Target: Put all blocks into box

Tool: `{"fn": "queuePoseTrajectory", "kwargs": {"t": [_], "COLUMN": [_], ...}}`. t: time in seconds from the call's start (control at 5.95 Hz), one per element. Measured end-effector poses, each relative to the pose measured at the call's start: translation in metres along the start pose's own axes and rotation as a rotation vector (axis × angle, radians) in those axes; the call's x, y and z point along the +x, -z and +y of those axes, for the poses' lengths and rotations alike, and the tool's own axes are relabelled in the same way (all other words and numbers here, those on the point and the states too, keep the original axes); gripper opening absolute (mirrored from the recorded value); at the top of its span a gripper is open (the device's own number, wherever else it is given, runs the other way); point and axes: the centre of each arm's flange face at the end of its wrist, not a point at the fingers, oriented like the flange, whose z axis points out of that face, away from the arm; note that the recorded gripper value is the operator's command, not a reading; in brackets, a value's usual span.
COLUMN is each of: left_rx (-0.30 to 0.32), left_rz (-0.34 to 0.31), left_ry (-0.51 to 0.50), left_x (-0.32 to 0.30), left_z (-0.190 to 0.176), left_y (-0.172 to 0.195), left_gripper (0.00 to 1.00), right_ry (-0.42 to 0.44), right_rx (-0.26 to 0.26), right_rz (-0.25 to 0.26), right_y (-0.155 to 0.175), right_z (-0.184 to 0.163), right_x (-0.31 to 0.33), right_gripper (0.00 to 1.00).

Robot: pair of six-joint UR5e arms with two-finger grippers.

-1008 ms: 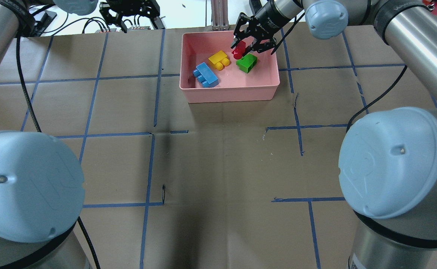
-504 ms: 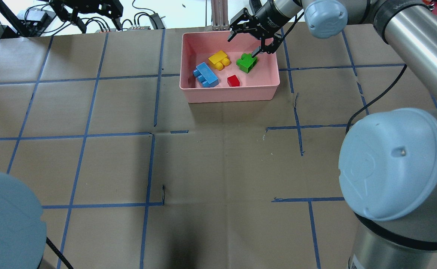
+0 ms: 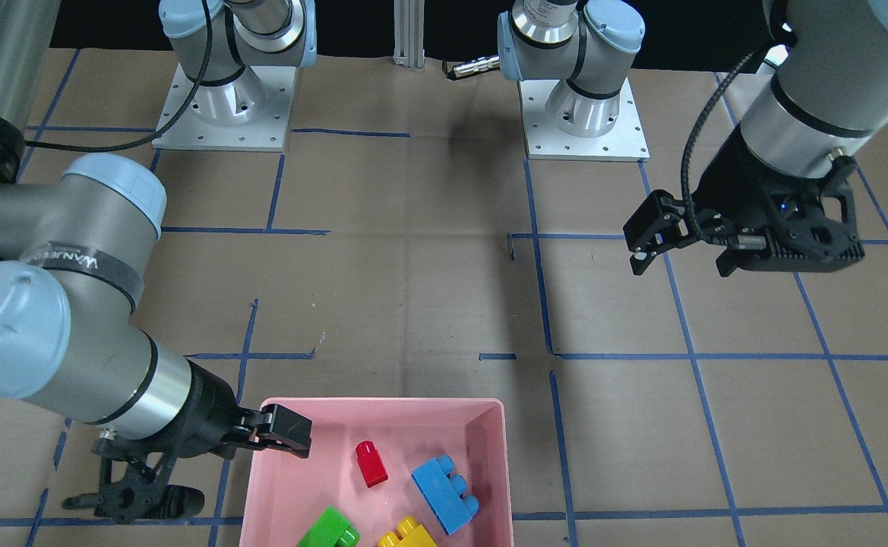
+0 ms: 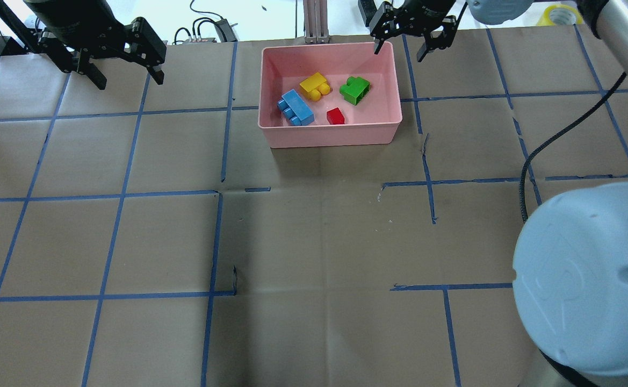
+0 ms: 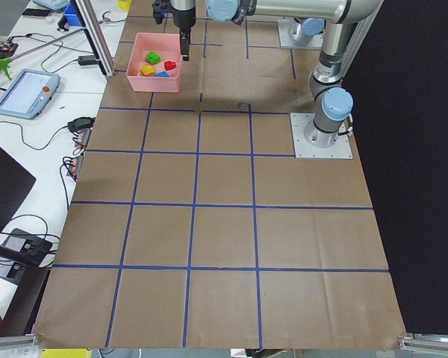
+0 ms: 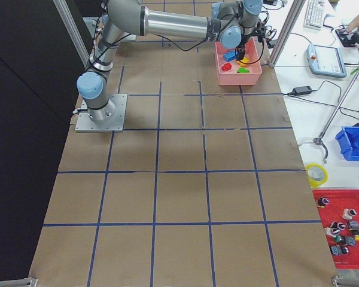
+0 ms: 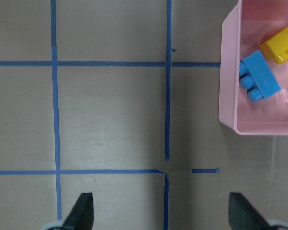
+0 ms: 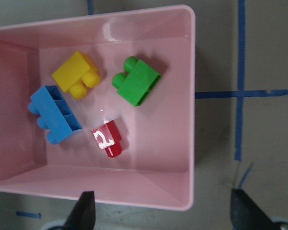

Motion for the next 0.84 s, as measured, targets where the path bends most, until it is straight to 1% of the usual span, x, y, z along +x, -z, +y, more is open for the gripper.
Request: {"fn": "queuePoseTrajectory", "kwargs": {"t": [0.17,0.34,0.5,0.67,0.84], "left_rx": [0.007,0.008,0.001,-0.008,-0.02], "left_rz": [-0.001,-0.012,-0.033,-0.044,-0.046], "left_ry": [-0.014,-0.04,-0.069,-0.108,-0.149], "left_x": [0.009,0.025,0.037,0.039,0.037], "left_z": [0.016,0.025,0.028,0.029,0.03], "left_y": [0.007,0.01,0.006,0.001,-0.006], "left_gripper": [1.0,1.0,1.0,0.99,0.99], "right_ry": [0.037,0.048,0.046,0.044,0.044], "right_rx": [-0.002,-0.026,-0.069,-0.097,-0.096], "right_rz": [0.055,0.084,0.108,0.149,0.196], "right_y": [0.037,0.067,0.085,0.089,0.084], "right_z": [0.02,0.047,0.084,0.124,0.16], "right_x": [-0.001,-0.006,-0.008,-0.004,0.002], "right_gripper": [1.0,1.0,1.0,1.0,1.0]}}
